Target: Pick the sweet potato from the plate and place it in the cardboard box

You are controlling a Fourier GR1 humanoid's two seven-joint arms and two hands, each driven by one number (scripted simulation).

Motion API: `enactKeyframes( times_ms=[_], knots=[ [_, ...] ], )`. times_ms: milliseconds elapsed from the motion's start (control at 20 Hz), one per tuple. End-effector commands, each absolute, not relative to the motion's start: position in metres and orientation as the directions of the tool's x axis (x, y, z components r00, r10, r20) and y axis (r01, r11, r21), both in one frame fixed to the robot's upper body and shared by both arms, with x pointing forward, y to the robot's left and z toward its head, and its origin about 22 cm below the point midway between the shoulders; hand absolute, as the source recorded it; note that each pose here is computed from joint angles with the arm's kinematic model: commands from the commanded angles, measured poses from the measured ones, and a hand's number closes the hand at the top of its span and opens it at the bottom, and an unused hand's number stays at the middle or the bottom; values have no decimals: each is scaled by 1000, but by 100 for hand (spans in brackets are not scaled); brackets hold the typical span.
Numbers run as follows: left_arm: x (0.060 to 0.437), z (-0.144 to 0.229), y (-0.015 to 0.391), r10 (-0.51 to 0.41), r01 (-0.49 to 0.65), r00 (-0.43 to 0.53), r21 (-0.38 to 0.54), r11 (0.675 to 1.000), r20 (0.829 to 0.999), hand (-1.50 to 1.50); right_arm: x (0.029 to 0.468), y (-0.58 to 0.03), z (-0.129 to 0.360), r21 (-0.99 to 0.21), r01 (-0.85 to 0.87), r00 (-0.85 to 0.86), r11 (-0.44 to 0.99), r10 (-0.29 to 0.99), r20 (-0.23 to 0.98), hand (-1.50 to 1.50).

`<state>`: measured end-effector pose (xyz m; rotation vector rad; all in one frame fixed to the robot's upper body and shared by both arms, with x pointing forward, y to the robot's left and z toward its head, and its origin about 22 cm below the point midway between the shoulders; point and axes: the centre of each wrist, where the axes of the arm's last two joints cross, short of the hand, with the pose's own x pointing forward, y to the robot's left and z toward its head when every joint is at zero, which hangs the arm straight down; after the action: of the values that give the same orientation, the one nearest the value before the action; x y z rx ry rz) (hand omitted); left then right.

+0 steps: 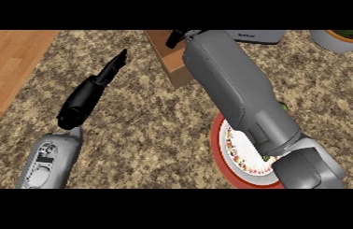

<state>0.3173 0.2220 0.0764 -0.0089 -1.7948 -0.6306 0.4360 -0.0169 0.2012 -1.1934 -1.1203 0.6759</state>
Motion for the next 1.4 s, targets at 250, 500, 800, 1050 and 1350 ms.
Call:
enactKeyframes(
  times_ms=[250,500,800,1050,1350],
  knots=[
    [319,74,238,-324,280,-302,408,869,897,0,452,-32,176,-926,-185,396,330,887,238,150],
    [306,75,247,-340,261,-299,419,870,892,0,453,-40,161,-891,-253,227,377,918,324,-150],
    [311,76,252,-330,281,-306,416,865,893,0,451,-38,193,-740,92,34,667,740,671,-150],
    [307,74,255,-316,262,-297,396,880,901,0,454,-66,208,-321,319,-12,892,343,939,-150],
    [305,74,263,-318,267,-279,391,881,906,0,457,-92,164,-159,419,-47,894,196,979,-150]
  ],
)
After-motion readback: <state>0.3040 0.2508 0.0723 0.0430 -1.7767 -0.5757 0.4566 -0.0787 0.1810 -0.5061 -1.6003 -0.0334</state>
